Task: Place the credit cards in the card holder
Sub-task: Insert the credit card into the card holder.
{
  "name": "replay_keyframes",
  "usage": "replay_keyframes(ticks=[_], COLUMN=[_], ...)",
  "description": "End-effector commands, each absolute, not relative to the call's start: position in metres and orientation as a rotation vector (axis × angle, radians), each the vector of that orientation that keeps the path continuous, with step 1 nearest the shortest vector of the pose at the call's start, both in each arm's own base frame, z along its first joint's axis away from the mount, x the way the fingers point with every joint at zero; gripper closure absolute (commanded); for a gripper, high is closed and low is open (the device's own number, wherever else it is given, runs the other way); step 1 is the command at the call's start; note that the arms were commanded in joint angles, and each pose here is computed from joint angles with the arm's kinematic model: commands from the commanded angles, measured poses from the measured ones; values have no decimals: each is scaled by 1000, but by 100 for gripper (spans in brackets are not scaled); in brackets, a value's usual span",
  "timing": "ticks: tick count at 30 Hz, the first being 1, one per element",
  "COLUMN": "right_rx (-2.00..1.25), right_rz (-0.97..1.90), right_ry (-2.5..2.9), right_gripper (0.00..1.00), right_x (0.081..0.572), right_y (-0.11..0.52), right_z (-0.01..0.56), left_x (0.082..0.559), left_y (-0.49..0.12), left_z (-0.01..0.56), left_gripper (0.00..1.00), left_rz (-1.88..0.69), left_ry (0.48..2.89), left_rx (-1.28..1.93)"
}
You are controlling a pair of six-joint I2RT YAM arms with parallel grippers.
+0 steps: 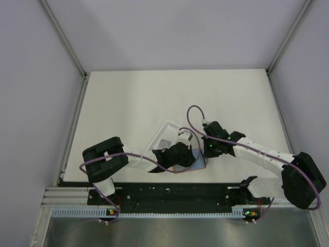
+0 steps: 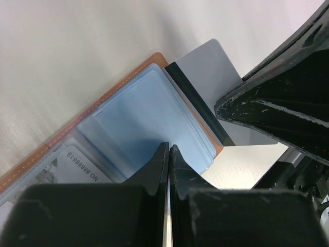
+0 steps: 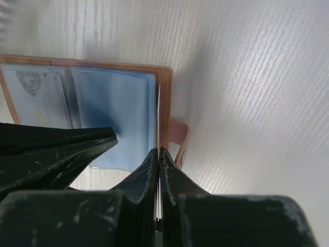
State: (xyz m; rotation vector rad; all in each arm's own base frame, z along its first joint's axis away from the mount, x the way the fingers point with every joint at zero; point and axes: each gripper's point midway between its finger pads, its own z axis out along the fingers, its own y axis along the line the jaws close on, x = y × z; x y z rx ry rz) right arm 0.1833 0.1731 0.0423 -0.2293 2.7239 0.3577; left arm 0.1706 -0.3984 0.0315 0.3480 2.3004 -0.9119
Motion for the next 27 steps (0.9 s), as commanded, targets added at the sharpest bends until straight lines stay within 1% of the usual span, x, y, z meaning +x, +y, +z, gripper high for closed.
replay_keyframes(ticks=[1, 7, 12, 17, 20, 23, 27], right_rx=[-193, -178, -175, -138, -120, -157, -217], right_rz=[285, 263, 254, 308, 405, 621, 819], right_ry=[2758, 2760, 2755, 2655, 2535, 2453, 2478], right_gripper=[100, 100, 100, 100, 100, 100, 100], right_x=[178, 178, 179, 190, 195, 187, 164], right_y=[160, 157, 156, 160, 165, 186, 204], right_z=[25, 23, 24, 48, 80, 110, 118], left_x=[171, 162, 159, 157, 158, 158, 158], left_y=[-392, -357, -347, -345, -347, -347, -349], left_z=[26, 16, 14, 11, 13, 12, 11], left_gripper=[100, 100, 100, 100, 100, 100, 100], left_rz=[-891, -831, -815, -810, -815, -813, -811], left_ry=[2327, 2360, 2370, 2380, 2374, 2377, 2382], left_rx=[292, 240, 237, 237, 235, 238, 241])
